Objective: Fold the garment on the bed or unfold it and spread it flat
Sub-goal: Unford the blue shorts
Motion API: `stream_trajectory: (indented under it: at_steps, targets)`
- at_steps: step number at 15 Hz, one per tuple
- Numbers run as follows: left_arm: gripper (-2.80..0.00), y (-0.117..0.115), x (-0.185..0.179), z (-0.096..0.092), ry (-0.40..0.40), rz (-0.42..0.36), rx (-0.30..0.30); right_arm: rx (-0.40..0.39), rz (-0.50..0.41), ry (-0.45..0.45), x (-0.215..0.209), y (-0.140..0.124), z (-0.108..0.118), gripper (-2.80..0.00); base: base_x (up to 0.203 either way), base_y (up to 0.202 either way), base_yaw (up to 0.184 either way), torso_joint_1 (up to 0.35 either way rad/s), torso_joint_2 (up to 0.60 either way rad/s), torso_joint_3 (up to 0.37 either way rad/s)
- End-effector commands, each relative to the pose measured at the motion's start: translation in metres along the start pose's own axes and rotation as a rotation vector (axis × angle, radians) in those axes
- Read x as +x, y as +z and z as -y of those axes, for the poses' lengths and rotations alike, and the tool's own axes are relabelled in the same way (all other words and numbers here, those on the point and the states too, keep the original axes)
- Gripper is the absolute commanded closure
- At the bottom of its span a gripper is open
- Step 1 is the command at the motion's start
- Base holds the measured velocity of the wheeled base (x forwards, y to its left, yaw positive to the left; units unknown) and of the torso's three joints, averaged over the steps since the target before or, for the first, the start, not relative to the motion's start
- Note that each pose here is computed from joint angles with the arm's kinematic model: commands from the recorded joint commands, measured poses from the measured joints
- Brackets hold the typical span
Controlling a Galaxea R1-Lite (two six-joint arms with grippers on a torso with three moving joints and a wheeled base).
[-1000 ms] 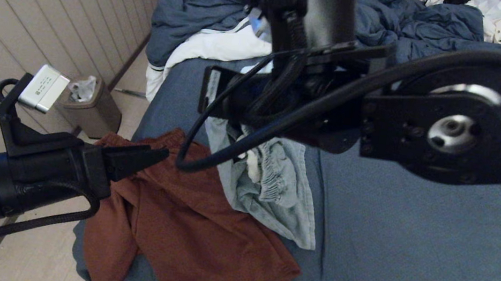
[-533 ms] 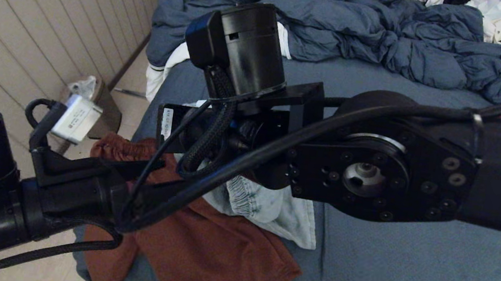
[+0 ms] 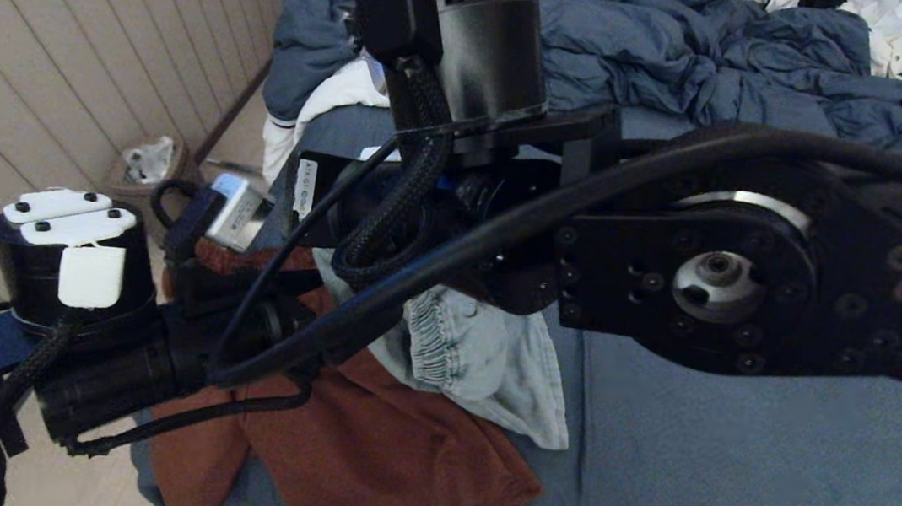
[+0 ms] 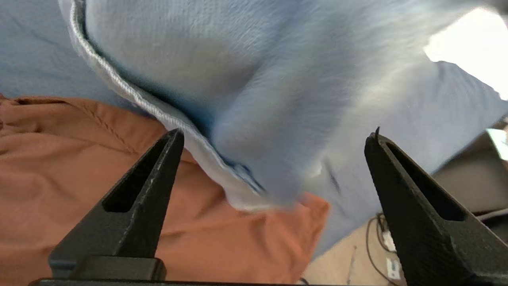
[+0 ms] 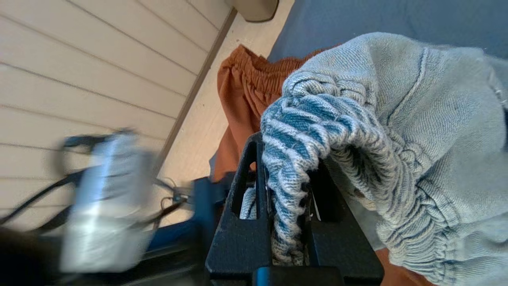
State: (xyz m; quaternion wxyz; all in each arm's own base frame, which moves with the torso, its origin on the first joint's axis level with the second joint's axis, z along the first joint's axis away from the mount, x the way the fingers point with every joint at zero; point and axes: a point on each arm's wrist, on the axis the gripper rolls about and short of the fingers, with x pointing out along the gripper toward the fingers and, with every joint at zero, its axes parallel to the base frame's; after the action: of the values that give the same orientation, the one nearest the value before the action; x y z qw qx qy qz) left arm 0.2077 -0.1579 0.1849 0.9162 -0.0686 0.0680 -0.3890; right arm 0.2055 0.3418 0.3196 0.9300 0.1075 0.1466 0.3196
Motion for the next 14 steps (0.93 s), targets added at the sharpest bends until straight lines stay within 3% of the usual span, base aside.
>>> stream_trajectory:
  at_steps: [1,3,4,9,14]
  targets:
    - [-2.8,-0.005,0.017,-0.004,0.011,-0.019,-0.005,0.005,0.009,0.0,-0.004,0.004,0.001,0.0,0.0,0.0,0.0,0.0,0.0,0.0]
    - [-2.8,-0.006,0.026,-0.006,0.035,-0.019,-0.005,0.003,0.003,-0.002,-0.004,0.002,0.001,0.0,0.0,0.0,0.0,0.0,0.0,0.0]
    - [0.0,-0.005,0.031,-0.008,0.058,-0.014,-0.006,0.001,-0.001,-0.004,-0.003,0.001,0.001,0.0,0.0,0.0,0.0,0.0,0.0,0.0]
    - [0.0,0.018,0.046,-0.011,0.092,0.035,-0.005,-0.005,-0.022,-0.013,-0.006,0.0,0.003,0.0,0.0,0.0,0.0,0.0,0.0,0.0]
    - [0.0,0.023,0.034,-0.019,0.123,0.053,-0.008,0.001,-0.005,-0.019,-0.013,0.008,0.008,0.0,0.0,0.0,0.0,0.0,0.0,0.0]
